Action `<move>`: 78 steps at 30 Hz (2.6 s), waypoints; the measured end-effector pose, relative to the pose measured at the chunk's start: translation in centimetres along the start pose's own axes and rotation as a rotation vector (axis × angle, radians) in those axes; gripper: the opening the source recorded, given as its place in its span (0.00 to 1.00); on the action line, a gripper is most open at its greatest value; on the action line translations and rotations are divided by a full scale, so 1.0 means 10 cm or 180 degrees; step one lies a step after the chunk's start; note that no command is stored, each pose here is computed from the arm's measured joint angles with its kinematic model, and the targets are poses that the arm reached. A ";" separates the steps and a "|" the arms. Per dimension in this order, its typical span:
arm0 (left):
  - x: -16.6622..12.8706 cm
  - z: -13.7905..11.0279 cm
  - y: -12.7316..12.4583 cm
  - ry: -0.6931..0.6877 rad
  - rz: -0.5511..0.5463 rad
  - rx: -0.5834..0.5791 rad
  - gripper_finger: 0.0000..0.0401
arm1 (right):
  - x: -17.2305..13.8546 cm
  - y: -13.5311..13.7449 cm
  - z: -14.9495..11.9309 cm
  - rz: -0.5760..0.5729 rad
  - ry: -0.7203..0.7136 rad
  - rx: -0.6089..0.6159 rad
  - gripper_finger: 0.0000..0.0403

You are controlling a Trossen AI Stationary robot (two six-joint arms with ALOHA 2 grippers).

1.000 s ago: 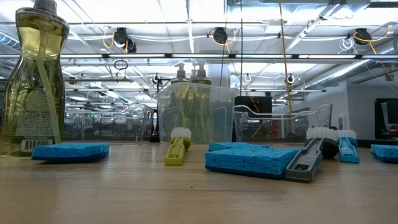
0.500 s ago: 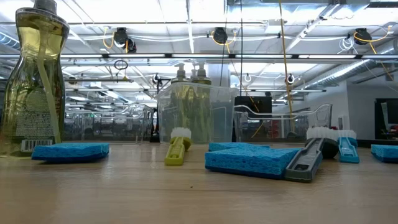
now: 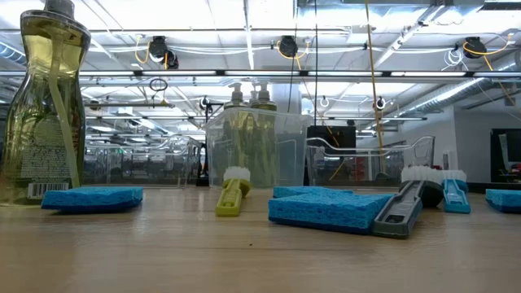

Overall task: Pick & Place Kitchen Sink Supplies
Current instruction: Put the liquid dishwashing soap into the middle transparent bin

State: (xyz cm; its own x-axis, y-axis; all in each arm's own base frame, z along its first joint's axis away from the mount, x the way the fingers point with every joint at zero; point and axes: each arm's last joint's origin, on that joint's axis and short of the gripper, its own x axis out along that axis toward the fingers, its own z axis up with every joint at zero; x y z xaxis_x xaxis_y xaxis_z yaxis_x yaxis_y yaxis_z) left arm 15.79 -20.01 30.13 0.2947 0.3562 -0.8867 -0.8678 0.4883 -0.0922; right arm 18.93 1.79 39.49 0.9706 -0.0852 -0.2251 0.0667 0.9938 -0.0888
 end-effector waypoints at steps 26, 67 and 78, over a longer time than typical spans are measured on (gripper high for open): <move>-0.04 0.02 -0.01 -0.0728 -0.0481 -0.0164 0.44 | 0.00 0.00 0.00 0.0000 -0.0001 0.0012 0.46; 0.29 0.36 -0.10 -0.1486 -0.0178 0.0192 0.37 | 0.00 0.00 0.01 0.0009 -0.0023 0.0059 0.46; 0.46 0.50 -0.09 -0.1436 0.0175 0.0309 0.37 | 0.00 0.00 0.01 0.0008 -0.0023 0.0049 0.46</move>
State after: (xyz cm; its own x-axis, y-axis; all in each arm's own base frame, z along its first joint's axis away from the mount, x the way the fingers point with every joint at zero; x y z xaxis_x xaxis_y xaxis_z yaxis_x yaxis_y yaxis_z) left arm 19.96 -14.82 28.36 0.4126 0.6842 -0.6013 -0.8518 0.5237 0.0114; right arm 18.95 1.80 39.56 0.9724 -0.0823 -0.2182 0.0678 0.9950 -0.0734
